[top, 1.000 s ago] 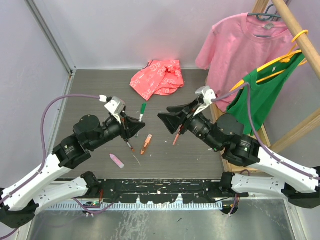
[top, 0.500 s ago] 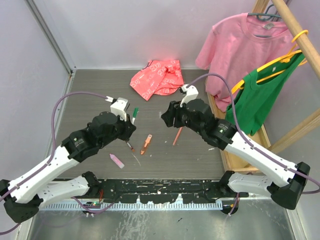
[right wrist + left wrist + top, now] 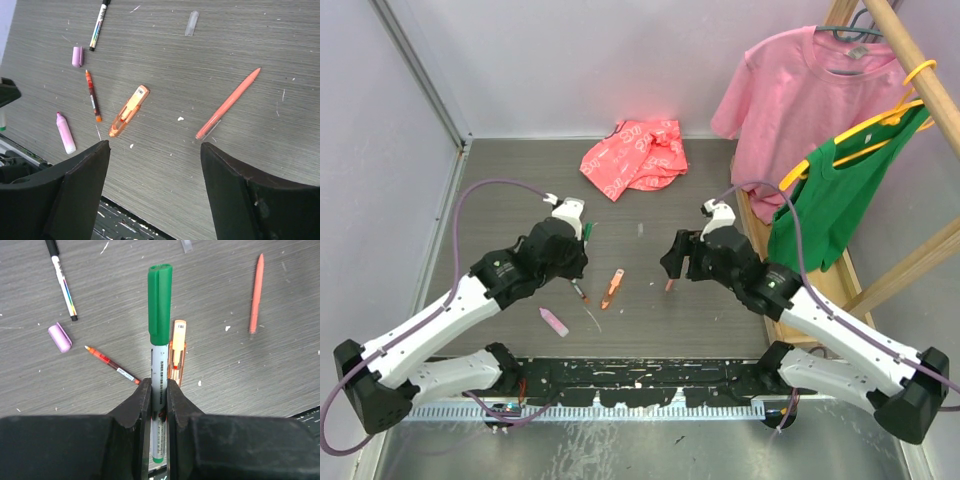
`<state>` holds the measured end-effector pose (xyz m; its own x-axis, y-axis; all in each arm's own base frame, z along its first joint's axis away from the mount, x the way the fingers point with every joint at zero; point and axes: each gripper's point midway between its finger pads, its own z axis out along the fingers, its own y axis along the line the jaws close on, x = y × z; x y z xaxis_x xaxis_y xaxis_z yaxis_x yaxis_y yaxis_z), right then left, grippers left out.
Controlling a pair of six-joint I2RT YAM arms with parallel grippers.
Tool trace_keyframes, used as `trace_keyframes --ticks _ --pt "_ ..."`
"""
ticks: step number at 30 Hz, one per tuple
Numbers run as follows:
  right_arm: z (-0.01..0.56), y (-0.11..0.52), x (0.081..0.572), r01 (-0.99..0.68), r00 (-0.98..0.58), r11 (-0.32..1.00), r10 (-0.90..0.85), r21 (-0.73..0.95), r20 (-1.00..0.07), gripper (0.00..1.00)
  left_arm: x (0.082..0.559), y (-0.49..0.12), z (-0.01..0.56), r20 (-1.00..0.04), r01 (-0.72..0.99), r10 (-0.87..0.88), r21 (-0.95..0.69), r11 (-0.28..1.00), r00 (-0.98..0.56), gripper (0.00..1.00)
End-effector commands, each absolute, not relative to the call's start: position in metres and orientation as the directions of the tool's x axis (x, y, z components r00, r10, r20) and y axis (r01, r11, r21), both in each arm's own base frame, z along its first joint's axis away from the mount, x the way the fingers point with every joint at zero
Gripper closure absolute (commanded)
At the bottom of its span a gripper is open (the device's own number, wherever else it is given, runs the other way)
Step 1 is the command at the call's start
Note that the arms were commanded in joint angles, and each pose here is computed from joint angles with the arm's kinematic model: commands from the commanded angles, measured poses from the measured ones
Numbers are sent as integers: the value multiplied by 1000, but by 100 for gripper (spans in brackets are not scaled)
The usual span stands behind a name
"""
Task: Insert the pens into the pen caps
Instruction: Place the pen at the center of the board.
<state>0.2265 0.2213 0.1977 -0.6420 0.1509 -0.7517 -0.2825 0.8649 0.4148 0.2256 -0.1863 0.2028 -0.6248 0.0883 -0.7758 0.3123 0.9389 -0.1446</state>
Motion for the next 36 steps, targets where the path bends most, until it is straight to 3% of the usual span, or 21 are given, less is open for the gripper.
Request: trace_keyframes --ticks 1,10,36 --pt "213 212 225 -265 -583 838 254 476 -772 21 238 -192 199 -779 285 42 -178 942 -626 100" --pt "215 208 209 -276 -583 781 328 560 -744 2 278 -192 174 -746 227 0 -204 952 -666 100" --pt "223 209 197 -345 -582 758 290 554 -760 1 376 -174 72 -613 101 21 -96 990 -790 100"
